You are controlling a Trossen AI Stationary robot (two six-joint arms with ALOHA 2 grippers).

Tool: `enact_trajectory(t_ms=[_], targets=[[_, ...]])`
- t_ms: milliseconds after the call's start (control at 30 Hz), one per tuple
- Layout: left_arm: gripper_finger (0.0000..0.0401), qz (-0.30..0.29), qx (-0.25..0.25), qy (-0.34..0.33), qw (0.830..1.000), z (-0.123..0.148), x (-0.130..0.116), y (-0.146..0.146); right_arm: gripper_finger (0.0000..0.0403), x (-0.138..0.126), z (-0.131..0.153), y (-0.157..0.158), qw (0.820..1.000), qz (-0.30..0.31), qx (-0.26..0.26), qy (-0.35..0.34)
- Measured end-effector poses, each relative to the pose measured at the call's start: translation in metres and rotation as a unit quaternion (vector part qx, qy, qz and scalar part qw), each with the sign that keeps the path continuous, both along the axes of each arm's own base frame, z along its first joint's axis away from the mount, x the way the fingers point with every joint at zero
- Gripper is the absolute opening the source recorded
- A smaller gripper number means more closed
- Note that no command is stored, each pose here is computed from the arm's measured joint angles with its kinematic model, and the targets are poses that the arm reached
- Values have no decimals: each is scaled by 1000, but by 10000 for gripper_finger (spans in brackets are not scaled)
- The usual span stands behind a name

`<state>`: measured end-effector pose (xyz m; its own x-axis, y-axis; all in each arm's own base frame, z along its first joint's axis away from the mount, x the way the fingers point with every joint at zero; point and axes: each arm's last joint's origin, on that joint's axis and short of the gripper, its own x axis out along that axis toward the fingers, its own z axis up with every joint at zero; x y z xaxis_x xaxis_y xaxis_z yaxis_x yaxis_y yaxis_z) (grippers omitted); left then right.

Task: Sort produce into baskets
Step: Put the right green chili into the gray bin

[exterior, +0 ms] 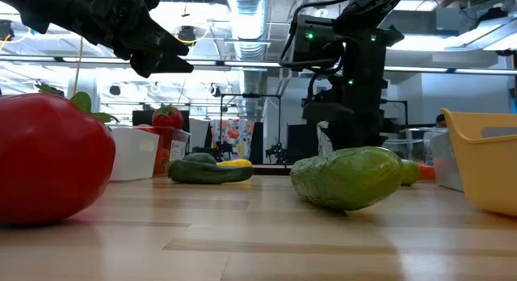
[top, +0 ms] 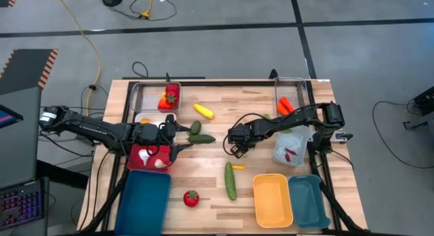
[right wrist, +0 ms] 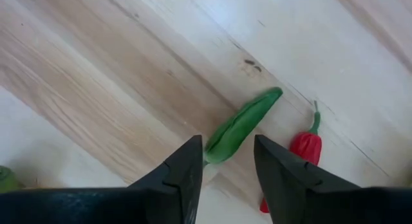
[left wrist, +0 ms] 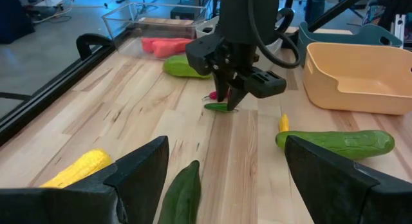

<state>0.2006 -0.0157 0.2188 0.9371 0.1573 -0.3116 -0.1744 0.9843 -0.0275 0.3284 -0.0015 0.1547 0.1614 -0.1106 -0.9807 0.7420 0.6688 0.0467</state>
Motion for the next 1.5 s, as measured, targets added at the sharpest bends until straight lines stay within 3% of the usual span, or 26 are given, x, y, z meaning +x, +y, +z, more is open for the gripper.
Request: enact_trajectory(t_ms=[400,700,867,1033,1133,1400,1500], targets=[[297,0,0,0,1000,0,0,0,162,0,0,0,1000,-13,2,-1],[297,-14,-5,1,1000,0,0,-1,161,8,-32,1,999,-8,25,40],[297,-17,-6,2,1000,0,0,-1,136,8,-27,1,999,5,24,33],[297,-17,-6,2,1000,0,0,-1,87,0,-3,2,999,31,32,14],[297,-17,-6,2,1000,0,0,-1,66,-9,24,3,998,51,44,-15],[297,-17,-6,2,1000,0,0,-1,66,-63,99,1,996,64,47,-45],[297,-17,-6,2,1000,0,0,-1,67,-90,116,2,997,64,48,-21]])
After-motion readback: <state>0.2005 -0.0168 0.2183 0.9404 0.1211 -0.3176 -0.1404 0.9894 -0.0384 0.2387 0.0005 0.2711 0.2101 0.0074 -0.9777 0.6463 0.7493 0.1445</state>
